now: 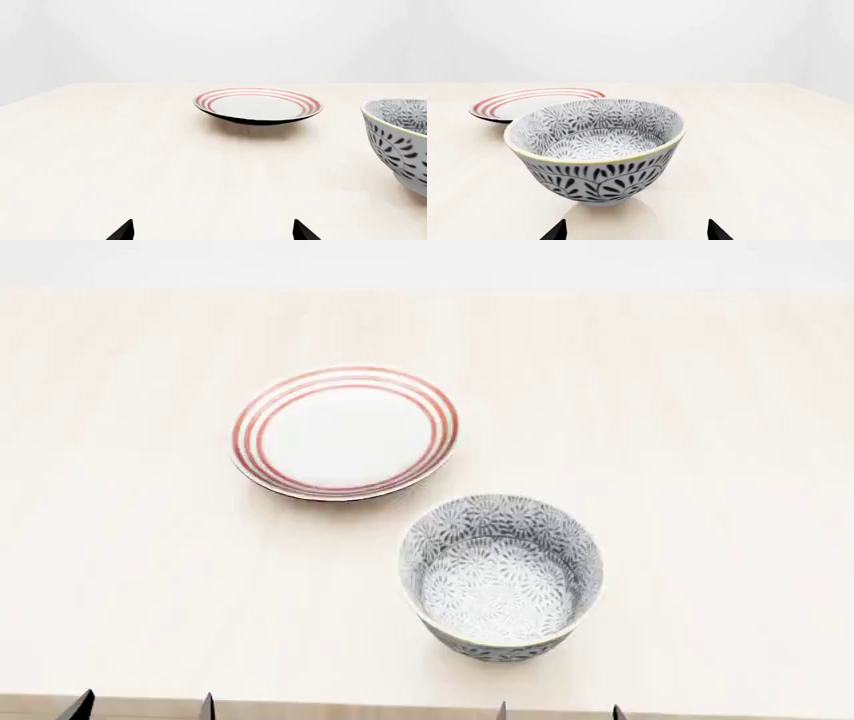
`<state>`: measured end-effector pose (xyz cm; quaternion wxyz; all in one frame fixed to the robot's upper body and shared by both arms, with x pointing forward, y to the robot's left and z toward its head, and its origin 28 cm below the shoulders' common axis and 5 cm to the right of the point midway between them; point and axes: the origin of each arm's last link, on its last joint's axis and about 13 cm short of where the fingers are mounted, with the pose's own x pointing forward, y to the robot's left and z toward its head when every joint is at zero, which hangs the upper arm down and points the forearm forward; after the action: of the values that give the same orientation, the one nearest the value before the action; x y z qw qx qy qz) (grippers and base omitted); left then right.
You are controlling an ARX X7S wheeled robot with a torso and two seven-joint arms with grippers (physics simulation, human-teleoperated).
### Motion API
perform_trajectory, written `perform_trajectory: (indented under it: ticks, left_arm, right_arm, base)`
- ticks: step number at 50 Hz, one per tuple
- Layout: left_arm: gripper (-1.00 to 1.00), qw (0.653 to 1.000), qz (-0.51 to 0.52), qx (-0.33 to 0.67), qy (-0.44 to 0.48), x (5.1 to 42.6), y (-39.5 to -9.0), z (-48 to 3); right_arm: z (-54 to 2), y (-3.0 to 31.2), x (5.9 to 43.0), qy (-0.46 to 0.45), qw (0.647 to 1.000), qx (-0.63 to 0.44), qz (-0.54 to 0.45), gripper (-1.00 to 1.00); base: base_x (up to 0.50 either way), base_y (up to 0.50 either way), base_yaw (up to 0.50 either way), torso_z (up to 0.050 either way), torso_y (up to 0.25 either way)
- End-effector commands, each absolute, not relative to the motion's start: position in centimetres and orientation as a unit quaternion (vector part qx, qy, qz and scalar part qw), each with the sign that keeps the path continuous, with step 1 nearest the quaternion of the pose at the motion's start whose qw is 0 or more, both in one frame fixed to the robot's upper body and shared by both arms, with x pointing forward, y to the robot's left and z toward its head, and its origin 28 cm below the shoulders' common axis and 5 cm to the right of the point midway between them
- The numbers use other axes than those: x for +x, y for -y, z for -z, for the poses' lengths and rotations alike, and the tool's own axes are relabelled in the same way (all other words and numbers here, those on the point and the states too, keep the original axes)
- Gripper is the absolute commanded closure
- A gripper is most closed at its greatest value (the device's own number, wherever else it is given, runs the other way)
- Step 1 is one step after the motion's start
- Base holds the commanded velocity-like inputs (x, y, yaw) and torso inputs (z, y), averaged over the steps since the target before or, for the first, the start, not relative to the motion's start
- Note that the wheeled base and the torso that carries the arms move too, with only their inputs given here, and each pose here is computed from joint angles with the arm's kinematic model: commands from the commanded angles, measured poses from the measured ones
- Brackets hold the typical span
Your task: Put the bowl on the plate.
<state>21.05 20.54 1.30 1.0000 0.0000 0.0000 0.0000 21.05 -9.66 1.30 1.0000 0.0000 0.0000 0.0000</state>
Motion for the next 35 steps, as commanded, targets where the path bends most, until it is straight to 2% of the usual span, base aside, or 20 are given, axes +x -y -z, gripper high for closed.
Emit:
perform_trajectory:
  ticks: [1, 7, 11, 15, 17, 24, 27, 35]
  left_arm:
    - [-1.0, 1.0, 0.002, 0.002, 0.001, 20.8, -20.6, -1.2]
    - [-1.0, 1.0, 0.005, 0.001, 0.007, 20.6, -20.5, -2.0]
    - [-1.0, 0.999, 0.009, -0.016, 0.03, 20.9, -20.6, -4.4]
    - [-1.0, 0.995, -0.014, -0.06, 0.074, 22.4, -21.7, -10.1]
    - [-1.0, 0.993, -0.029, -0.049, 0.1, 22.6, -22.3, -11.9]
    - [-1.0, 0.987, -0.077, -0.048, 0.132, 21.8, -24.7, -14.1]
    - [-1.0, 0.985, -0.079, -0.049, 0.146, 21.6, -25.2, -14.8]
    - [-1.0, 0.978, -0.099, -0.073, 0.168, 21.8, -26.2, -16.0]
  right_arm:
    - [-1.3, 9.7, 20.7, 0.003, 1.0, 0.011, 0.004, -1.0]
    - [-3.0, 10.1, 20.1, 0.029, 0.999, 0.022, 0.009, -1.0]
    - [-6.2, 11.1, 18.4, 0.08, 0.996, 0.022, 0.03, -1.0]
    - [-11.0, 13.2, 14.6, 0.157, 0.984, 0.016, 0.084, -1.0]
    - [-12.6, 14.1, 12.6, 0.186, 0.976, 0.014, 0.114, -1.0]
    - [-15.1, 15.7, 6.7, 0.261, 0.948, 0.029, 0.178, -1.0]
    - [-15.3, 15.8, 6.2, 0.271, 0.945, 0.024, 0.18, -1.0]
    - [-14.8, 15.7, 7.7, 0.252, 0.951, 0.029, 0.176, -1.0]
  base:
    - [0.0, 0.0, 0.0, 0.0, 0.0]
    - [0.0, 0.0, 0.0, 0.0, 0.0]
    - [0.0, 0.0, 0.0, 0.0, 0.0]
    - [0.0, 0.0, 0.0, 0.0, 0.0]
    - [0.0, 0.0, 0.0, 0.0, 0.0]
    - [0.0, 0.0, 0.0, 0.0, 0.0]
    - [0.19, 0.0, 0.0, 0.0, 0.0]
    - [0.5, 0.0, 0.0, 0.0, 0.0]
